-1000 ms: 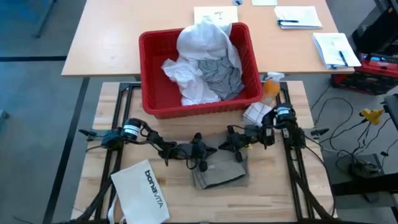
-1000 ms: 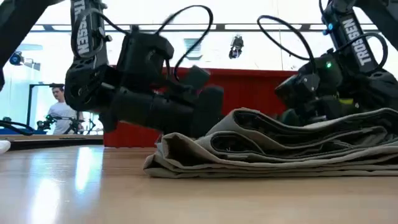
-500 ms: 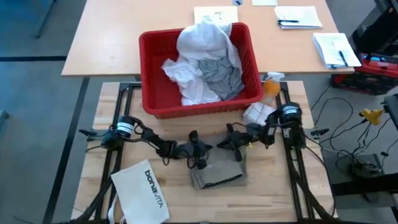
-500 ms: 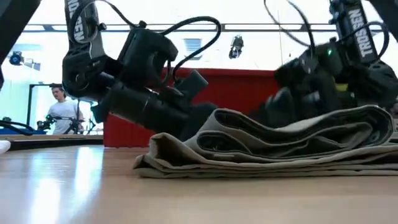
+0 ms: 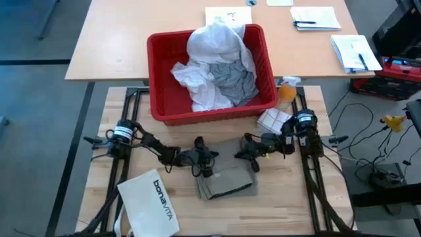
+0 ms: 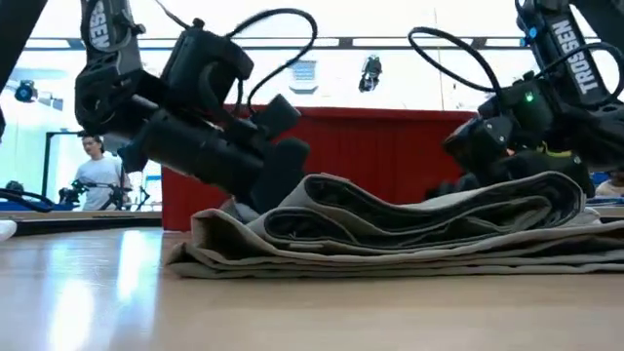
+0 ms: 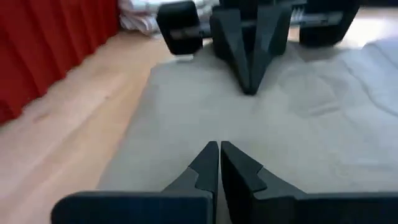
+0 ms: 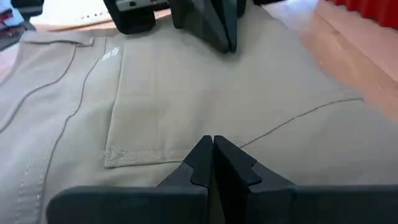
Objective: Fold laundry
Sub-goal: Fold the brown shorts
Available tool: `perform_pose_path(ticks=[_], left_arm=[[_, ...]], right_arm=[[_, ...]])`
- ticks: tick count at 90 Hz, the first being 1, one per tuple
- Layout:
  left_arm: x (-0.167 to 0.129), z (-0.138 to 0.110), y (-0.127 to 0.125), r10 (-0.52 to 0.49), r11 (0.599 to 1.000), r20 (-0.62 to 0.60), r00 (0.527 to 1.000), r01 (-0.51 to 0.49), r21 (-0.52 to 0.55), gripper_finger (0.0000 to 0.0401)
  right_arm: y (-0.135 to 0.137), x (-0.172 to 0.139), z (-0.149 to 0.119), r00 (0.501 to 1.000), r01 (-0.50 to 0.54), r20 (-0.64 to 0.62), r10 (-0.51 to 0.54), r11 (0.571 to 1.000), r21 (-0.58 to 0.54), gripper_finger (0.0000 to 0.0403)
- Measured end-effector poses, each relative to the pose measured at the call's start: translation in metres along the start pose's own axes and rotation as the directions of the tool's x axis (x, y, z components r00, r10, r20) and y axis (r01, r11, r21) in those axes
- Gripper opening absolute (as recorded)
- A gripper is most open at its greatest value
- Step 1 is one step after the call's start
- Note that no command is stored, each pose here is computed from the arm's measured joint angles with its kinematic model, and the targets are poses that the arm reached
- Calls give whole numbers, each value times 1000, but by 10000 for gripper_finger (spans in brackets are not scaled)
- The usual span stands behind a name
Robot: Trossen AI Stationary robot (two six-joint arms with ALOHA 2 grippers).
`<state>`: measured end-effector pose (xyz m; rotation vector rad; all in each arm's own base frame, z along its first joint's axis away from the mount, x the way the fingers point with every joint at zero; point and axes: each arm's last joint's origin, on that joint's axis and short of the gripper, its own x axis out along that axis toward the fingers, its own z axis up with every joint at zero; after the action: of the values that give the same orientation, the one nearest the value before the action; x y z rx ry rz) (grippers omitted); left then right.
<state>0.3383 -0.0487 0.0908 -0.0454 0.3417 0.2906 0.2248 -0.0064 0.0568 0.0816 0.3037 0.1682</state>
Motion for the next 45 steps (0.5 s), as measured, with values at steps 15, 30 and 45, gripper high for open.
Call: perform_pose_path(ticks=[15,30,45], left_arm=[[-7,-11,5,12,1000,-72,997,-12,7,0],[-12,-16,7,9,1000,-83,997,-9,8,0],[-15,-17,8,6,1000,-88,996,-6,10,0]], right_arm=[[4,-13,18,995,24,99,-28,999,39,0],[8,-41,23,980,147,125,-154,987,64,0],[11,-53,4,984,165,-85,-156,980,108,0]])
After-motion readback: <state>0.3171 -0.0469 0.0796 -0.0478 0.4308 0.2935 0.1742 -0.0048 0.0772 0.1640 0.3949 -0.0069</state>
